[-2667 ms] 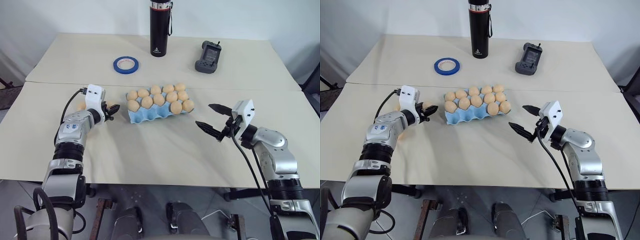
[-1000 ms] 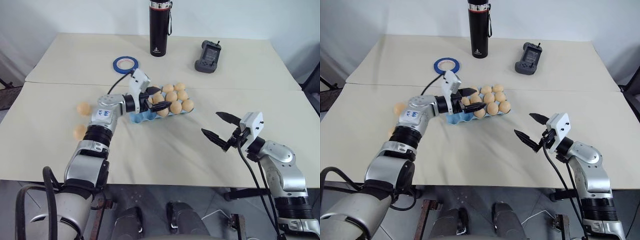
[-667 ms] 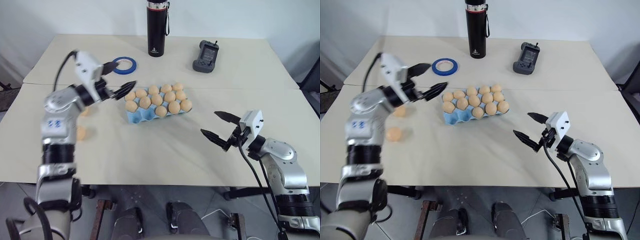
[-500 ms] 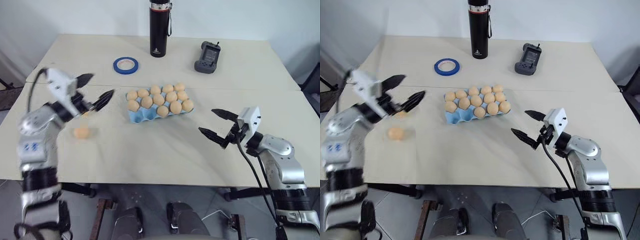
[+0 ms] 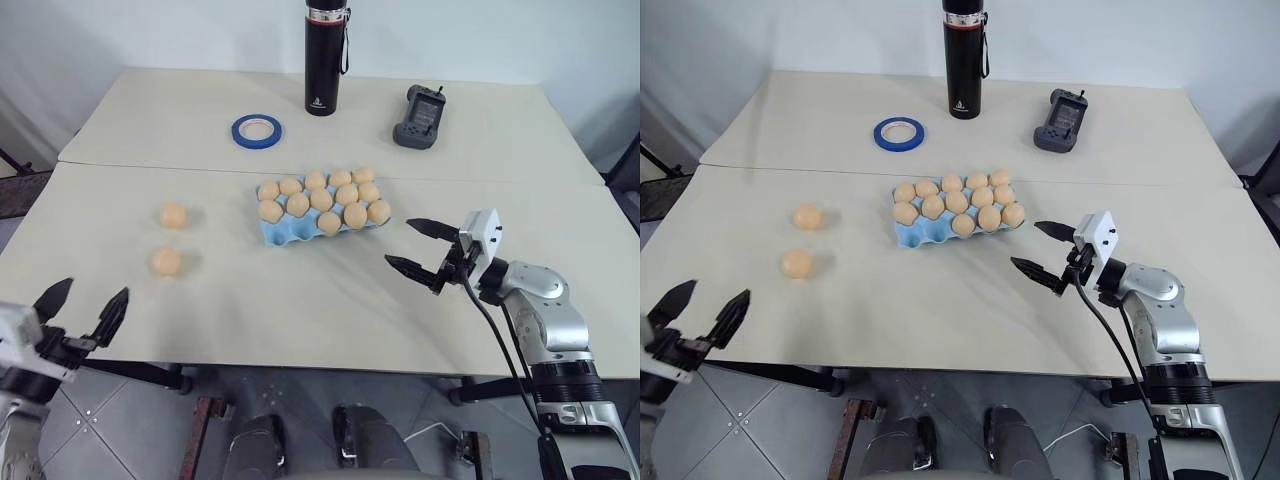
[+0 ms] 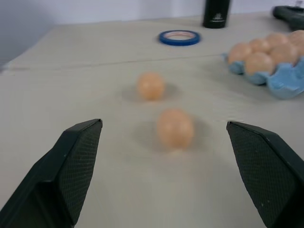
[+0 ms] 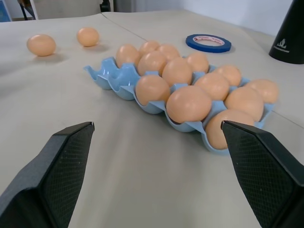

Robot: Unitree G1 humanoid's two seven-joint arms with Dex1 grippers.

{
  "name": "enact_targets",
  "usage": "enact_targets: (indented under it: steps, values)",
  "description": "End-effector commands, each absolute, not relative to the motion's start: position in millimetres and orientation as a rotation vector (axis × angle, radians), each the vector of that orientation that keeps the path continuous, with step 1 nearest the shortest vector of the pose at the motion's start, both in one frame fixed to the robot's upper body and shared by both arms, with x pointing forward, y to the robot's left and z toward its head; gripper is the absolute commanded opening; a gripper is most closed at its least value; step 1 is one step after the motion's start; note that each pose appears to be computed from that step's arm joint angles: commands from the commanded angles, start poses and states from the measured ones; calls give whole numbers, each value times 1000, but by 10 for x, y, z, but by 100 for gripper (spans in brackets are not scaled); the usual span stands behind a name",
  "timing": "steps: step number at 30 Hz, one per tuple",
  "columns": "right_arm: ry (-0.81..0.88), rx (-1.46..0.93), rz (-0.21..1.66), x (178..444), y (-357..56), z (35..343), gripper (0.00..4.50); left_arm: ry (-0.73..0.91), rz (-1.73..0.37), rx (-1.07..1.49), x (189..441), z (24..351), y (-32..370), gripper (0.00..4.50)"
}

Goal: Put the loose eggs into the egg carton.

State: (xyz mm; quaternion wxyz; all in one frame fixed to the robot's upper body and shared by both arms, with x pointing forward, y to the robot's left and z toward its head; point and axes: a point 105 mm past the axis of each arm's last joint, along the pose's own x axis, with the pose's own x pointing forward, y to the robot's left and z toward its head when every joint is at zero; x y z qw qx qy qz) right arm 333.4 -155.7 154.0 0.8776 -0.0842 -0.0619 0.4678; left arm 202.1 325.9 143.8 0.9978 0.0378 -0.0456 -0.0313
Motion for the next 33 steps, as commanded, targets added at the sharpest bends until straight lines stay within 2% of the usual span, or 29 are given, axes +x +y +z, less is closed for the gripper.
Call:
enact_targets:
  steps: [1, 7, 17, 23, 27, 30, 33]
  values:
    - [-175, -188, 998, 3345, -1511, 1641, 450, -133, -40, 84, 1945, 1517, 3292, 446]
    - [-193, -184, 1023, 3343, -1483, 1681, 450, -146, -66, 79, 2110, 1542, 3233, 446]
    - [-227, -129, 1117, 3162, -1418, 1759, 450, -113, -163, 57, 2798, 1416, 3051, 446]
    - [-204, -146, 1086, 3160, -1483, 1739, 450, -68, -190, 50, 3085, 1266, 2990, 446]
    - [-189, -163, 1067, 3171, -1529, 1721, 450, 25, -226, 26, 3213, 1107, 2907, 446]
    - [-188, -171, 1052, 3185, -1555, 1727, 450, 34, -250, 32, 3242, 1100, 2858, 386]
    - [-186, -178, 1045, 3192, -1579, 1726, 450, 19, -269, 33, 3247, 1162, 2831, 290]
